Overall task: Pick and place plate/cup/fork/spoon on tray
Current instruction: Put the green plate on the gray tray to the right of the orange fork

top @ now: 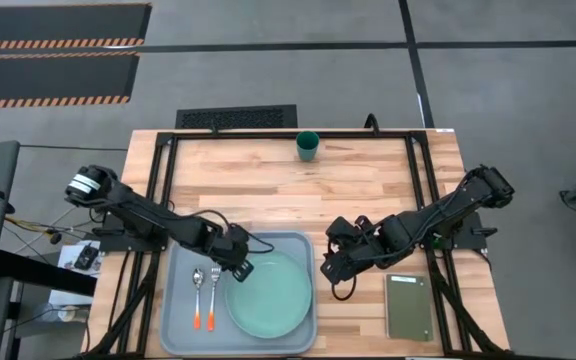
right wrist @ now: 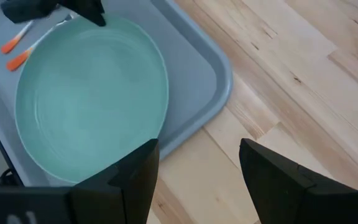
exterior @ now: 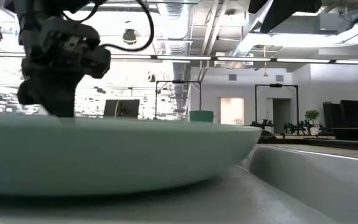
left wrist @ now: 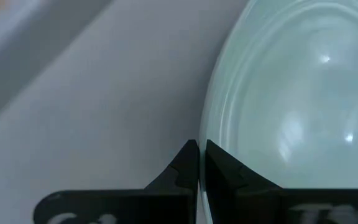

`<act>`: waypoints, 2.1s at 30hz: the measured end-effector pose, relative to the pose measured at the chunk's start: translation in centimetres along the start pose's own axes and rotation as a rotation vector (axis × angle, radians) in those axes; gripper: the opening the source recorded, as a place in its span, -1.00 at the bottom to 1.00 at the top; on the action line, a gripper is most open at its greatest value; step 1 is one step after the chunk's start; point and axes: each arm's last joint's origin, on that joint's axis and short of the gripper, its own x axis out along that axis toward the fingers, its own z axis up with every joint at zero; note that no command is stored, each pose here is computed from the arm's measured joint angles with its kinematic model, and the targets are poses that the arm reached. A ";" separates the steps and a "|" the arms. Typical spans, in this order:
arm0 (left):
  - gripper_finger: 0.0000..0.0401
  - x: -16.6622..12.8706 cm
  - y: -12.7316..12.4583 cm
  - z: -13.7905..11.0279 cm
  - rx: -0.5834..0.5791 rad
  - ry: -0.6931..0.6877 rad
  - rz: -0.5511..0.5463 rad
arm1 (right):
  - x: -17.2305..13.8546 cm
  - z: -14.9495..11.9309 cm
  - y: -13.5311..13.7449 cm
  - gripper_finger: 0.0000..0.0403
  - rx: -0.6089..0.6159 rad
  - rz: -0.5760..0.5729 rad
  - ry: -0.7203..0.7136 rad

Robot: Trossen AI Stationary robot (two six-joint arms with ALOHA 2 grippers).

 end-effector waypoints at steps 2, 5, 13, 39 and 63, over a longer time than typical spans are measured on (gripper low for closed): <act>-1.00 0.3 -0.2 -0.4 0.011 0.014 0.000 | 0.0 0.0 0.0 0.24 0.000 0.000 0.000; -1.00 0.4 -0.3 -0.9 0.011 0.026 0.006 | 0.0 0.0 0.0 0.24 0.000 -0.001 0.000; -1.00 0.3 -0.9 -2.1 0.034 0.033 -0.014 | 0.0 0.0 0.0 0.24 -0.007 0.000 -0.001; -1.00 1.3 -1.6 -2.0 0.059 0.010 -0.063 | 0.0 0.1 0.1 0.24 0.006 0.012 -0.007; -0.95 1.3 -1.7 -1.7 0.042 -0.056 -0.053 | 0.0 0.1 0.2 0.24 0.012 0.023 -0.012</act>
